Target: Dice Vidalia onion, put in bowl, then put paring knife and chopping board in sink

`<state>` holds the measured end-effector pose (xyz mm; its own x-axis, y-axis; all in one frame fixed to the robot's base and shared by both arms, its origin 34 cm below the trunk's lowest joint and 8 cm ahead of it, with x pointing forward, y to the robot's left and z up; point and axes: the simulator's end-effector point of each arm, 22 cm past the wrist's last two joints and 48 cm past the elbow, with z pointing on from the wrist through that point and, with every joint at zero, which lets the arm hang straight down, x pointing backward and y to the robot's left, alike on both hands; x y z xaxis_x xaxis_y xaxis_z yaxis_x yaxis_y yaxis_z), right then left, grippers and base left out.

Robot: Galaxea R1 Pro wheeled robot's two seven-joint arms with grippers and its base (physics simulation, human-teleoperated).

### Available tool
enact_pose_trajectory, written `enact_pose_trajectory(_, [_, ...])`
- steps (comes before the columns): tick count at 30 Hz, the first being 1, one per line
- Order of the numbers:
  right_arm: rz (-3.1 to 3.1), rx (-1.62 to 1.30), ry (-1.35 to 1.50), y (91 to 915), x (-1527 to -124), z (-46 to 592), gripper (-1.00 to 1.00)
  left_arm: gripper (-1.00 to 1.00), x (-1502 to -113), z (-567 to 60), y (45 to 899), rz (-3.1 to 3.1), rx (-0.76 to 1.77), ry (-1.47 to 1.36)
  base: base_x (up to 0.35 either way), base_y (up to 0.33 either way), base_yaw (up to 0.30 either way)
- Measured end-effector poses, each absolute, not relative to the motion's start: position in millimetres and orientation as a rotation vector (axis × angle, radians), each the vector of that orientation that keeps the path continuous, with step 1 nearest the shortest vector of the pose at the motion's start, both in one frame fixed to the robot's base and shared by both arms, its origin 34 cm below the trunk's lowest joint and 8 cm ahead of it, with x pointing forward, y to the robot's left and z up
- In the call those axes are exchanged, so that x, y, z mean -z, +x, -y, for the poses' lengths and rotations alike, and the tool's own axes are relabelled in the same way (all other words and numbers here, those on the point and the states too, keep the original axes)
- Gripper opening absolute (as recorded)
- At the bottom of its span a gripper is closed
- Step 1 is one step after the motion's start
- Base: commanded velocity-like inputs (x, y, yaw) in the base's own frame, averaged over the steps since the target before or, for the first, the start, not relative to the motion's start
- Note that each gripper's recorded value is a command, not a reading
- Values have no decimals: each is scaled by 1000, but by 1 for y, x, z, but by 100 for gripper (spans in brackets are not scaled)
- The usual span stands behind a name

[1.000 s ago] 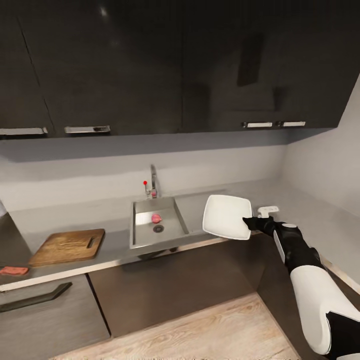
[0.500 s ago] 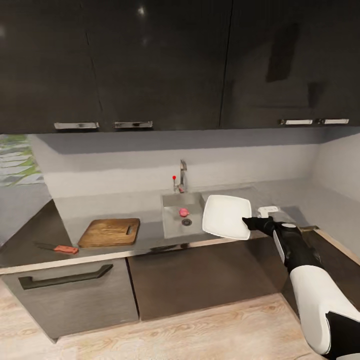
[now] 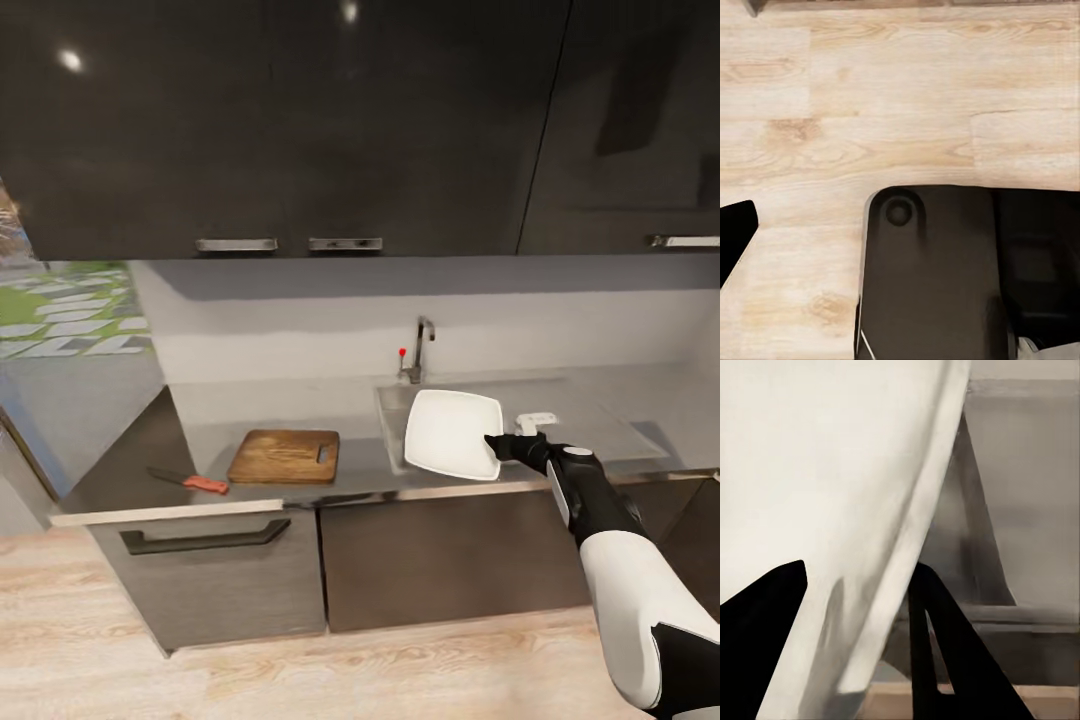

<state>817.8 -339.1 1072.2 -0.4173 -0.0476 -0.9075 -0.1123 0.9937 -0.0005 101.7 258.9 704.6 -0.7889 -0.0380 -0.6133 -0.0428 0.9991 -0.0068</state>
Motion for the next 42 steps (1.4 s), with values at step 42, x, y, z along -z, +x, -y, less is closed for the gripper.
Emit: enact_pose_trajectory(42, [-1972,-32,-133,785,-1137,238,-100,100,-705,-259,101,-2481,-12,-57,83,160,0])
